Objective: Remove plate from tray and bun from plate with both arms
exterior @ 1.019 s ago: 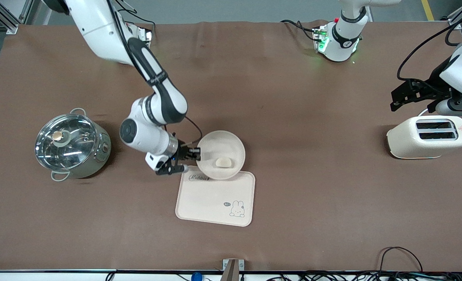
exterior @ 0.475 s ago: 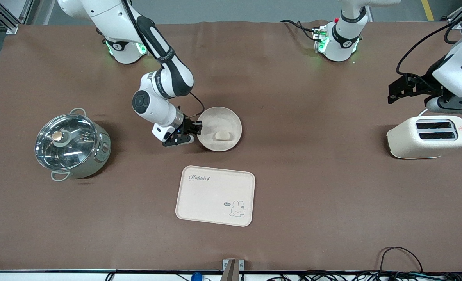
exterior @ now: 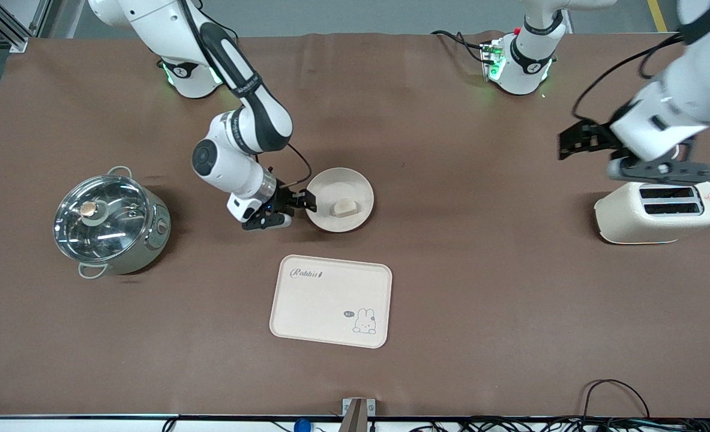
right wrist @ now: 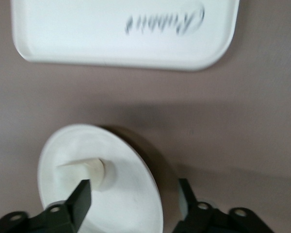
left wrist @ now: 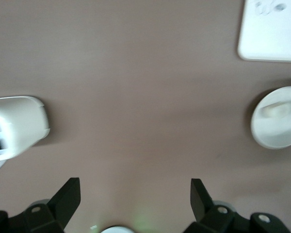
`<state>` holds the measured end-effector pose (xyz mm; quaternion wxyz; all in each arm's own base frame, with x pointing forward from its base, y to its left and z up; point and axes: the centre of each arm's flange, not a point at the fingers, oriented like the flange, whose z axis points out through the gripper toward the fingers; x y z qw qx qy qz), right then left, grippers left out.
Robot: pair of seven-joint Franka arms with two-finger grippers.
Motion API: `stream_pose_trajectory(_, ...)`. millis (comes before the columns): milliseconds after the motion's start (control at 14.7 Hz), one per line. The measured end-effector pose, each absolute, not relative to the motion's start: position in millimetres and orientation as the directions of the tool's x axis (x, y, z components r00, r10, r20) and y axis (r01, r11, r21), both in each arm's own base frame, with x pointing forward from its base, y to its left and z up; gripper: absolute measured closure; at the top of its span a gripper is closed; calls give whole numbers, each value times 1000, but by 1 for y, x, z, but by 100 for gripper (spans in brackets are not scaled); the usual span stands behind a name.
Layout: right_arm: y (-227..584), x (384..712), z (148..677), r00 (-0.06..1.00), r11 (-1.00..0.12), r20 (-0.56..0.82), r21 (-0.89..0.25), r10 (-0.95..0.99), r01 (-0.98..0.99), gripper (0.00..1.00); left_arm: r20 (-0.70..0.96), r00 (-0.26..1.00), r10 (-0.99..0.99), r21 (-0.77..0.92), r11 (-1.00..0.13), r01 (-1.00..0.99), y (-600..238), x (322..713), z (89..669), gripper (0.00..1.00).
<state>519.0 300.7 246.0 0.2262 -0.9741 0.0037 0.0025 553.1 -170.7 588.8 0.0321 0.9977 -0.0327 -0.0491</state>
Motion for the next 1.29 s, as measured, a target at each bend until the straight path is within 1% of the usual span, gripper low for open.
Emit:
stream_pose_trajectory(68,290,534,260,1000,-892,-7,-452,1,-2,2,-82,996,-46,77,-996,-39,-208,554,573,0)
stream_pose_trajectory(136,277,552,276,1000,-896,3,-443,28,26,0,-67,997,-33,96,-995,-26,-248,555,552,0)
stream_pose_trajectory(340,216,604,331,992,-935,13,-334,122,120,0,-19,1000,-13,168,-986,-10,-350,562,473,0)
stream_pose_trajectory(475,161,635,374,991,-958,14,-257,131,130,0,29,1000,-2,150,-989,-6,-403,559,412,0)
stream_pose_trajectory(611,103,657,413,992,-973,38,-194,119,124,0,66,998,-19,112,-993,-27,-450,543,353,0)
stream_pose_trajectory(747,60,666,433,992,-978,47,-168,114,120,0,74,997,13,122,-993,4,-495,517,298,0)
stream_pose_trajectory(951,11,672,439,992,-982,67,-155,102,112,0,84,993,88,137,-988,76,-532,491,237,0)
stream_pose_trajectory(1086,-26,674,446,992,-983,90,-146,94,107,0,80,989,124,126,-986,114,-545,477,216,0)
stream_pose_trajectory(1290,-65,673,460,994,-987,86,-138,73,85,0,78,985,153,117,-983,143,-555,464,209,0)
